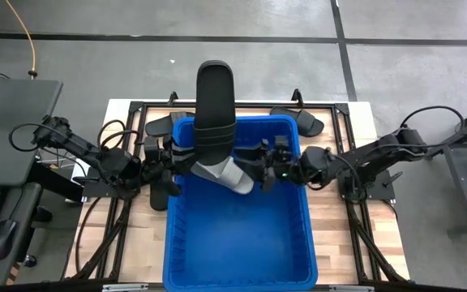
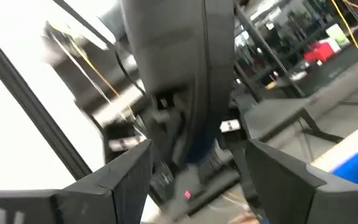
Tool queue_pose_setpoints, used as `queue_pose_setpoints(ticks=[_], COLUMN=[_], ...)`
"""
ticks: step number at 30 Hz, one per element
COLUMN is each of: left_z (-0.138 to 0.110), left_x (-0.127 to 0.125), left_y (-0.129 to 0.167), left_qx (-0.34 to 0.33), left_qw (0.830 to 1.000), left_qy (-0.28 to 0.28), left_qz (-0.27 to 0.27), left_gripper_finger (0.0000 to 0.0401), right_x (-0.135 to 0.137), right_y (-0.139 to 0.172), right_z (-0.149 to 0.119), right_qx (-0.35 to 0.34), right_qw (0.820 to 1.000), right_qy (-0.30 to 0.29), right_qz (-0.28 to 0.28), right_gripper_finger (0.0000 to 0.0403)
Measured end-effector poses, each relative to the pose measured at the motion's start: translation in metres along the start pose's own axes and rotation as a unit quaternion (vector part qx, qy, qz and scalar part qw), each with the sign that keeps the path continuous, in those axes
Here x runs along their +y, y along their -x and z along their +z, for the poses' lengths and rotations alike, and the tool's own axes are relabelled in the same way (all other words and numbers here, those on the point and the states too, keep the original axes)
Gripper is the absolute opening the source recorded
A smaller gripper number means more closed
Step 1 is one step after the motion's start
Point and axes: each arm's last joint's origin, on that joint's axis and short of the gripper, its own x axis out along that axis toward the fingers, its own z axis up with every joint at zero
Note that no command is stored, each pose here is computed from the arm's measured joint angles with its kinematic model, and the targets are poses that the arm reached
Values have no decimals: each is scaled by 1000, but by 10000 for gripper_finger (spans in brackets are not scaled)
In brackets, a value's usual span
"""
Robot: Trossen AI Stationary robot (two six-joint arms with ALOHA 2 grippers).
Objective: Pick and place slides into bin
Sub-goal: Put the bottom right black slipper into the blue bin
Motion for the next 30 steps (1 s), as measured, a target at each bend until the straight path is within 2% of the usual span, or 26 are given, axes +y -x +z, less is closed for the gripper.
queue_pose_setpoints(ticks=[4,8,14,18,23,27,30], left_z=[-2,-6,-15,-17,-17,-17,-18], left_x=[2,2,0,-1,0,-1,0], left_y=[-5,-8,-11,-12,-12,-12,-12], left_qx=[2,4,18,16,12,12,17], left_qw=[1000,1000,999,999,1000,1000,1000], left_qy=[6,14,20,23,23,25,16], left_qz=[-11,-17,-16,-17,-13,-14,-14], left_gripper_finger=[35,35,35,35,35,39,67], right_x=[5,0,-3,-3,-4,-5,-6], right_y=[-12,-20,-27,-27,-27,-28,-27], right_z=[0,-10,-12,-11,-12,-11,-11], right_qx=[0,16,17,7,13,16,34], right_qw=[1000,1000,1000,1000,1000,998,997], right_qy=[0,5,-11,-10,-23,-52,-64], right_qz=[17,13,24,19,15,18,17], right_gripper_finger=[245,245,235,181,32,23,19])
